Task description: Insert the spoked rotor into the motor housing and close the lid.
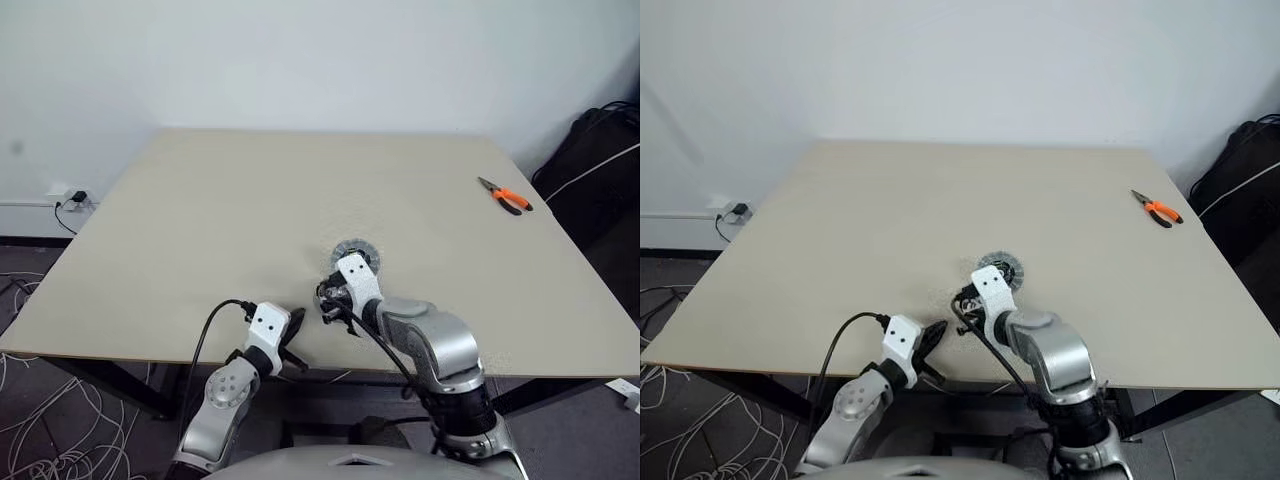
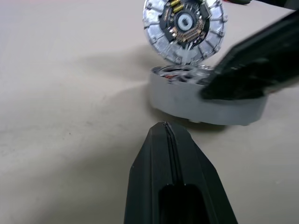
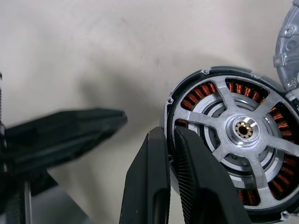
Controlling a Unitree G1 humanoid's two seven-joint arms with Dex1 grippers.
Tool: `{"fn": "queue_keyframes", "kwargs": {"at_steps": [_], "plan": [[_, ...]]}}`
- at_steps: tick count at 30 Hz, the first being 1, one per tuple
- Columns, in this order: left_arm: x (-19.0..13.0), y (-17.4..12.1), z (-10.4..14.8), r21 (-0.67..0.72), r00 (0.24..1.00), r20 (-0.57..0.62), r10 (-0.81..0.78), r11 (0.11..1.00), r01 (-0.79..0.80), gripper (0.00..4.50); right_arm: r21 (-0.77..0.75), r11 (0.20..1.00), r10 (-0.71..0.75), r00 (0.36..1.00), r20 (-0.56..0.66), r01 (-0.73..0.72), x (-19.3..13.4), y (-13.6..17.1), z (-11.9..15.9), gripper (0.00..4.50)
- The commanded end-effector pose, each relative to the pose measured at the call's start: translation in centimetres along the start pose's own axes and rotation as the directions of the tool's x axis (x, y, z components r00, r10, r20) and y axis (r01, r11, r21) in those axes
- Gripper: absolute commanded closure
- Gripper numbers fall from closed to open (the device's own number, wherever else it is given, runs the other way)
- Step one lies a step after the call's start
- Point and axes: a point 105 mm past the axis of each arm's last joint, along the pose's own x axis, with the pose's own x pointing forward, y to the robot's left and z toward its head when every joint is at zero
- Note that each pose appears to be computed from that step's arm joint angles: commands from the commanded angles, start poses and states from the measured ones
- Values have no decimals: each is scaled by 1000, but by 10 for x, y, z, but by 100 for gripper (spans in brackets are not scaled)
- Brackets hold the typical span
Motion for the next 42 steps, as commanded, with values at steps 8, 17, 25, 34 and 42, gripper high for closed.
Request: {"fn": "queue_keyframes", "kwargs": {"at_steps": [8,17,25,34,42], "plan": [[1,1,15,17,999,47,-8,1000,7,450,-110,994,18,982,187,3,-5,3,39,223],[4,-1,14,15,999,46,-17,1000,17,450,-802,596,176,981,83,-40,-37,-10,25,223],[6,-2,14,13,999,46,-25,1000,24,450,-940,306,126,985,-117,-151,-39,-34,6,223],[6,-2,15,11,999,52,-17,1000,16,450,-955,162,69,968,-240,-248,-30,-44,3,223],[4,0,14,5,998,56,7,1000,-7,450,-931,113,32,938,-345,-347,-27,-54,-9,223]]}}
